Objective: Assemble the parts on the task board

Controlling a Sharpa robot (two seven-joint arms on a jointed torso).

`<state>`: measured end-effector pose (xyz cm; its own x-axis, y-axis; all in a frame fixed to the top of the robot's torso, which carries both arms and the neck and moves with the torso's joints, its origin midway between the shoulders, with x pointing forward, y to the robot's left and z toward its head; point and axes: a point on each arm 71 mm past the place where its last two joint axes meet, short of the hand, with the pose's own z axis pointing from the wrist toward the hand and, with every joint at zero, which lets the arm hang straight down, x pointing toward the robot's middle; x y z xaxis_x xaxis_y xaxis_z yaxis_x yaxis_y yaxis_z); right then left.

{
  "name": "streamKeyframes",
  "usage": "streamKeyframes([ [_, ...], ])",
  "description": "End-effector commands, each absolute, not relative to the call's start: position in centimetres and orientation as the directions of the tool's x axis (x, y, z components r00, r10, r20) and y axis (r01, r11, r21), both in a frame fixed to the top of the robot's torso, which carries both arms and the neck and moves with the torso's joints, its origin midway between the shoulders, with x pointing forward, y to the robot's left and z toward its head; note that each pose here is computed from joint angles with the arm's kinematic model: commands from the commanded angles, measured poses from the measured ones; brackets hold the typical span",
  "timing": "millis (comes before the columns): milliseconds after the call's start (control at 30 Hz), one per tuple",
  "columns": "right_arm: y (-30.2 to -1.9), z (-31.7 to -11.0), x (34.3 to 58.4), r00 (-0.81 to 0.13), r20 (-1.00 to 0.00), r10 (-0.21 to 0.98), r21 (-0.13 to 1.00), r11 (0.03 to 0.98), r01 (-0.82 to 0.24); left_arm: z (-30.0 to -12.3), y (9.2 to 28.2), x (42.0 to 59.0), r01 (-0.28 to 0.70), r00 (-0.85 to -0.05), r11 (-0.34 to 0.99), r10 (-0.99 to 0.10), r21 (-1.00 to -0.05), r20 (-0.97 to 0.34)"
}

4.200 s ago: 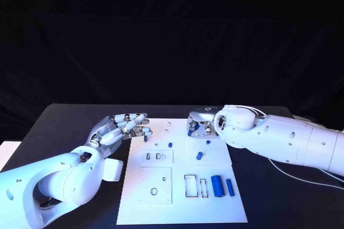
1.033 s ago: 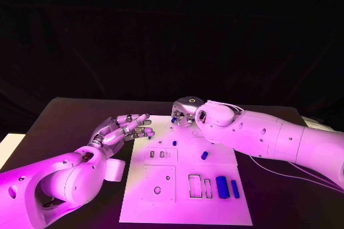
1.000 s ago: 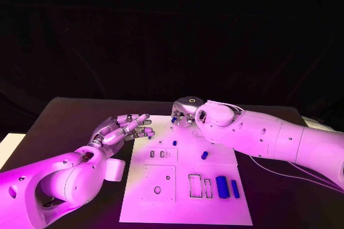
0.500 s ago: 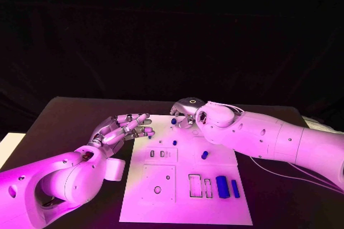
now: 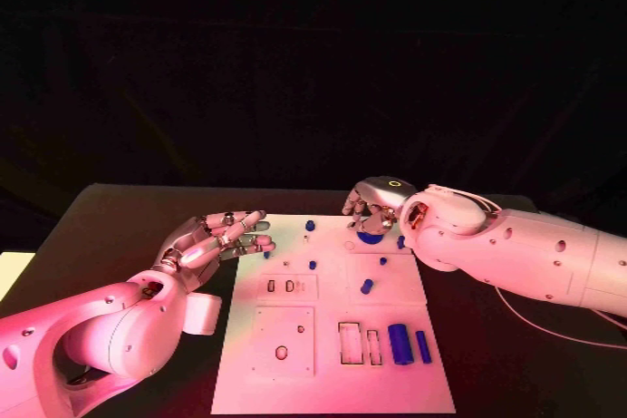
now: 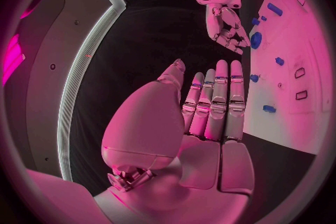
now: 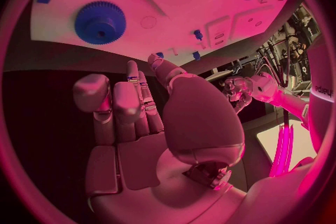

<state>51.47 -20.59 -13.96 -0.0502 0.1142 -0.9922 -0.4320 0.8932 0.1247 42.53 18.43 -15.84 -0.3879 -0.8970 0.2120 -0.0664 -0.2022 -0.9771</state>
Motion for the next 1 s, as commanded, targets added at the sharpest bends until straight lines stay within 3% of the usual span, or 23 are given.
streamKeyframes([
  [33, -22.4, -14.1, 51.1, -0.144, -0.963, 0.228, 0.264, 0.906, -0.33, -15.7, 18.3, 42.5, -0.064, -0.401, -0.212, -0.889, -0.975, 0.22],
  [400, -25.4, -14.9, 51.2, -0.208, -0.951, 0.228, 0.272, 0.938, -0.214, -15.8, 18.3, 42.7, -0.065, -0.401, -0.213, -0.889, -0.975, 0.221],
  [1000, -24.8, -16.0, 52.5, -0.224, -0.957, 0.185, 0.229, 0.954, -0.191, -15.8, 18.3, 42.8, -0.066, -0.402, -0.213, -0.889, -0.975, 0.222],
])
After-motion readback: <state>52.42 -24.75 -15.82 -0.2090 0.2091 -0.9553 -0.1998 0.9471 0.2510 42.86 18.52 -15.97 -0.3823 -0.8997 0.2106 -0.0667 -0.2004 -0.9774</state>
